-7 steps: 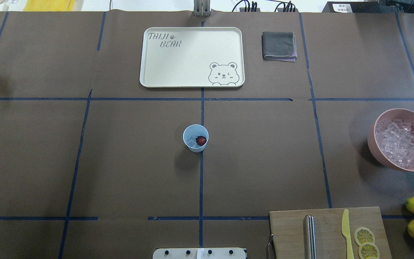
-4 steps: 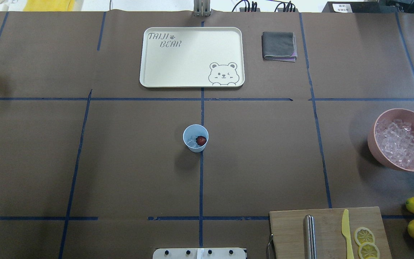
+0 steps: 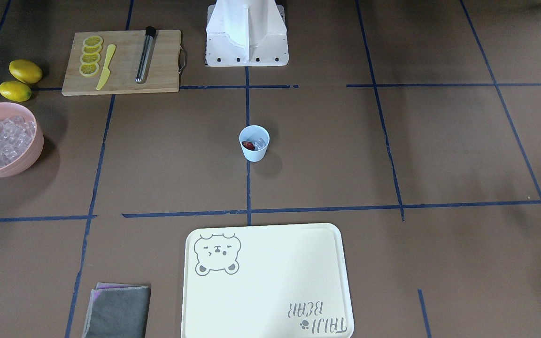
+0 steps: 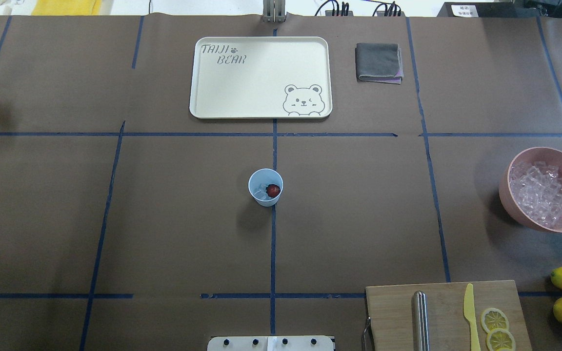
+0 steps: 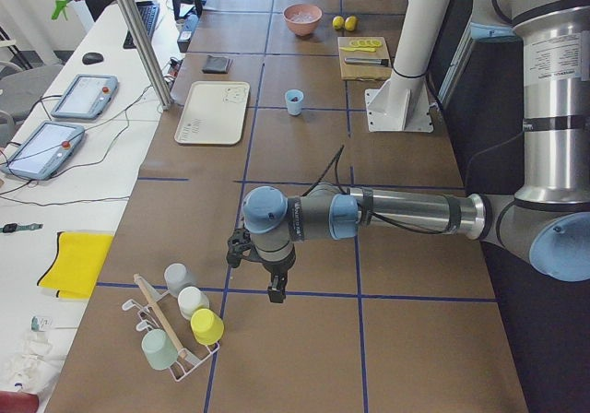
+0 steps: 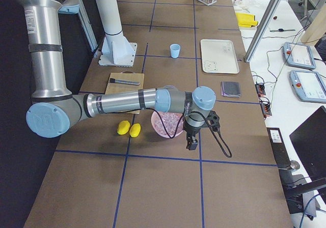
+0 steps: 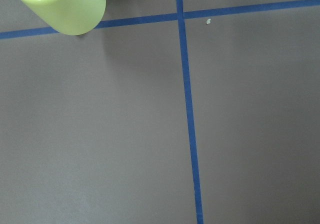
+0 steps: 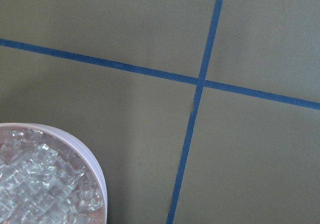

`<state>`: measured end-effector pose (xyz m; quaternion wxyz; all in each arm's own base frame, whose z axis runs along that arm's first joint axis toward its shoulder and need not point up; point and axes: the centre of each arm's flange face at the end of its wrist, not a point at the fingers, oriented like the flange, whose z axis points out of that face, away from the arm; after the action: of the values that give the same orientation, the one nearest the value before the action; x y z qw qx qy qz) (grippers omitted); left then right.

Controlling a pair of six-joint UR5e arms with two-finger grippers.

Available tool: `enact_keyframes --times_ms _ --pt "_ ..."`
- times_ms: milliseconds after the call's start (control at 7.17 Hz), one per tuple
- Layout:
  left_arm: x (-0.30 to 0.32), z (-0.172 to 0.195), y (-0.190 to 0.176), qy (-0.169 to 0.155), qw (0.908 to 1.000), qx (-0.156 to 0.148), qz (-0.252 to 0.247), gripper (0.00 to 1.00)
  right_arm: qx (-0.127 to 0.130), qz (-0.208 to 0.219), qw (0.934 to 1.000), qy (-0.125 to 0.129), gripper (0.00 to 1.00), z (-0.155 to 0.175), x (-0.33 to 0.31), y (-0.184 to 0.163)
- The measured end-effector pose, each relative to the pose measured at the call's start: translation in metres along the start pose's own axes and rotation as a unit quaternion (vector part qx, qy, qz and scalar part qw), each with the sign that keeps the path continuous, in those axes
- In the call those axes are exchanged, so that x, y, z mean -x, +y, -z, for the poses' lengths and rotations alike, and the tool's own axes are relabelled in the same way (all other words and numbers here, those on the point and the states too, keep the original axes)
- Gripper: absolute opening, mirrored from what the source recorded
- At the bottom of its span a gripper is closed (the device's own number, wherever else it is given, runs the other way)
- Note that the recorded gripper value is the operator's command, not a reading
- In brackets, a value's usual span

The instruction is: Put ice and strawberries in cup

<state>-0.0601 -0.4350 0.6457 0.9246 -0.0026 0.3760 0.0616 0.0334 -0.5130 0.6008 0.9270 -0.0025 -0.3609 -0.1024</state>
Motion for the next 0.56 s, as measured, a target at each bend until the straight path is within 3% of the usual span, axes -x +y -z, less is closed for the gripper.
enact_keyframes --times_ms 558 --pt "0.0012 -0.0022 0.0014 0.0 1.0 -0.007 -0.005 1.0 0.002 0.0 1.0 0.0 1.0 -0.0014 -0.0002 0.001"
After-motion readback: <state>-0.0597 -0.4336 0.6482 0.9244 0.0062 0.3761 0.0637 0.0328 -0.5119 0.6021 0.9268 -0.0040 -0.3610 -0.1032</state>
